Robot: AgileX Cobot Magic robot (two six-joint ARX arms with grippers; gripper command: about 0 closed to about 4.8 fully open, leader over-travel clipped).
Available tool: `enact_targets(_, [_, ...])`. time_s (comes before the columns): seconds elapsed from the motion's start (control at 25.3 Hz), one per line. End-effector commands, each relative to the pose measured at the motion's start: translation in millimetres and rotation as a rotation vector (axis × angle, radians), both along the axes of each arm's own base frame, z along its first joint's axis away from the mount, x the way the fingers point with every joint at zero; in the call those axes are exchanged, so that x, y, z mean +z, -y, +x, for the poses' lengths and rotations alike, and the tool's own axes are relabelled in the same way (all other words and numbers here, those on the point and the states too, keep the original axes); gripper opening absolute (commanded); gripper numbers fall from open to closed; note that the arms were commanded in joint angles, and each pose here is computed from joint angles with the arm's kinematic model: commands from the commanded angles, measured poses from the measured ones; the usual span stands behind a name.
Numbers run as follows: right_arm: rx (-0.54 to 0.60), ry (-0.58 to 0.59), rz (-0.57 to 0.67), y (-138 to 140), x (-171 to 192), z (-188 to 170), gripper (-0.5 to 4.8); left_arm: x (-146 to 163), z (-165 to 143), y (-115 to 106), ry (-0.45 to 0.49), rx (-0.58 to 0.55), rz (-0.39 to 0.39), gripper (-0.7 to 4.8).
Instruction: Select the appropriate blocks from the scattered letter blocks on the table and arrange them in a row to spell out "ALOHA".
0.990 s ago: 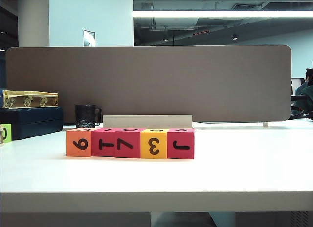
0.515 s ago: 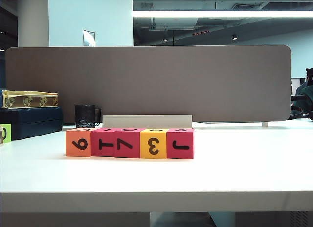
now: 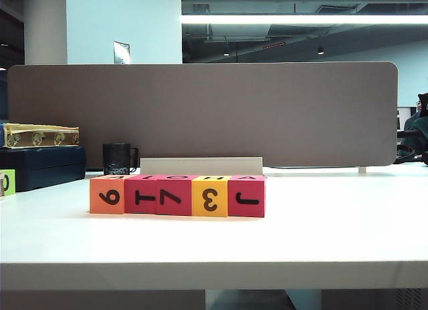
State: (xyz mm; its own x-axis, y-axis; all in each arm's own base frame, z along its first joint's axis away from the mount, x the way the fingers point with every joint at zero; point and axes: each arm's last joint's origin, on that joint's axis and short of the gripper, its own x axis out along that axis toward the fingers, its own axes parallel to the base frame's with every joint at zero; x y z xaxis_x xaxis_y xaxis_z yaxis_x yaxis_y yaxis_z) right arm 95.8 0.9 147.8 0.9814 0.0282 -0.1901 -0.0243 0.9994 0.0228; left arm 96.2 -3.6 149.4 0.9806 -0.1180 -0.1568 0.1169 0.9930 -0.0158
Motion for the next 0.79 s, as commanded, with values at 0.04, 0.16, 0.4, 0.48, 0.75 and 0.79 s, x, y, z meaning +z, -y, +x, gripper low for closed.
enact_targets(0.04, [-0.030, -0.002, -0.001, 0.9, -0.4, -0.7, -0.01, -0.7, -0.3, 0.1, -0.011, -0.001, -0.003, -0.05])
enact_targets(0.16, [-0.029, 0.006, -0.001, 0.9, 0.5, -0.5, -0.01, -0.7, -0.3, 0.1, -0.011, -0.001, -0.003, -0.05])
enact_targets(0.4, [-0.029, 0.006, -0.001, 0.9, 0.5, -0.5, -0.01, -0.7, -0.3, 0.1, -0.011, -0.001, -0.003, -0.05])
enact_targets(0.48, [-0.029, 0.006, -0.001, 0.9, 0.5, -0.5, -0.01, -0.7, -0.3, 0.1, -0.011, -0.001, -0.003, -0.05])
enact_targets(0.75, [-0.029, 0.006, -0.001, 0.9, 0.5, -0.5, -0.01, -0.7, -0.3, 0.1, -0.011, -0.001, -0.003, -0.05])
enact_targets(0.79, [-0.029, 0.006, -0.001, 0.9, 0.5, -0.5, -0.01, -0.7, -0.3, 0.1, -0.011, -0.001, -0.003, -0.05])
